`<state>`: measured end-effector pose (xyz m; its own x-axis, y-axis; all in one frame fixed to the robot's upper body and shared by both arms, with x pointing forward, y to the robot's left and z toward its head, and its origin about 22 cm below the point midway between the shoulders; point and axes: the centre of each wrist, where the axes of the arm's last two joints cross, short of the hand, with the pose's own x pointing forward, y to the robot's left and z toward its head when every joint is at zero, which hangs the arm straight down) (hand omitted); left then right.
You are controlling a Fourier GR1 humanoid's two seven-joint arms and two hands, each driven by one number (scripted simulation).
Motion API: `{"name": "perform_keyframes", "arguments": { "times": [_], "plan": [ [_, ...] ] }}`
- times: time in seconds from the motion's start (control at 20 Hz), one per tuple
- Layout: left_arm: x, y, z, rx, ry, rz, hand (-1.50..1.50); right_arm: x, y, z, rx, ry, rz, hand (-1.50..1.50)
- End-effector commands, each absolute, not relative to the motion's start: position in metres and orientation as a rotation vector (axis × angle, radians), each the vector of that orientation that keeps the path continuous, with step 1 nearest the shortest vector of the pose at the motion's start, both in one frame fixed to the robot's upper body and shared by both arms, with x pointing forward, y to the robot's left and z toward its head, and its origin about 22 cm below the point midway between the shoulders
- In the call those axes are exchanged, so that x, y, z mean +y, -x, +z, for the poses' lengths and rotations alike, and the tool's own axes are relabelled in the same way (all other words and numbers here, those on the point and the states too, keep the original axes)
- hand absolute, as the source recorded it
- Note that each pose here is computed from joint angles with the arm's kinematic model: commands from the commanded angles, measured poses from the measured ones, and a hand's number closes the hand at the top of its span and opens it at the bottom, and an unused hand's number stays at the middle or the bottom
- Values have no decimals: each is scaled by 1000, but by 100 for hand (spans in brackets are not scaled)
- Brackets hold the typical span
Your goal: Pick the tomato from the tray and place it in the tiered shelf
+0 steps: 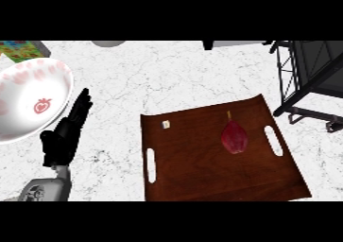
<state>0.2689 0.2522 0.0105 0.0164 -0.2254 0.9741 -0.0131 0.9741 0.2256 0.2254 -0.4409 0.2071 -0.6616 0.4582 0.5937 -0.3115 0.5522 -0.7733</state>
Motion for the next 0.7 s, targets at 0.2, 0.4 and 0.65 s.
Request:
{"name": "perform_keyframes", "arguments": {
  "times": [0.2, 0.4, 0.65],
  "plan": [
    [235, -275, 15, -1575, -143, -221, 0, -536, -194, 294, -2161, 114, 1014, 150],
    [223, -268, 8, -1583, -119, -234, 0, -555, -184, 313, -2142, 125, 931, 150],
    [225, -276, 15, -1568, -93, -275, 0, -571, -176, 330, -2166, 205, 856, 150]
  ]
}}
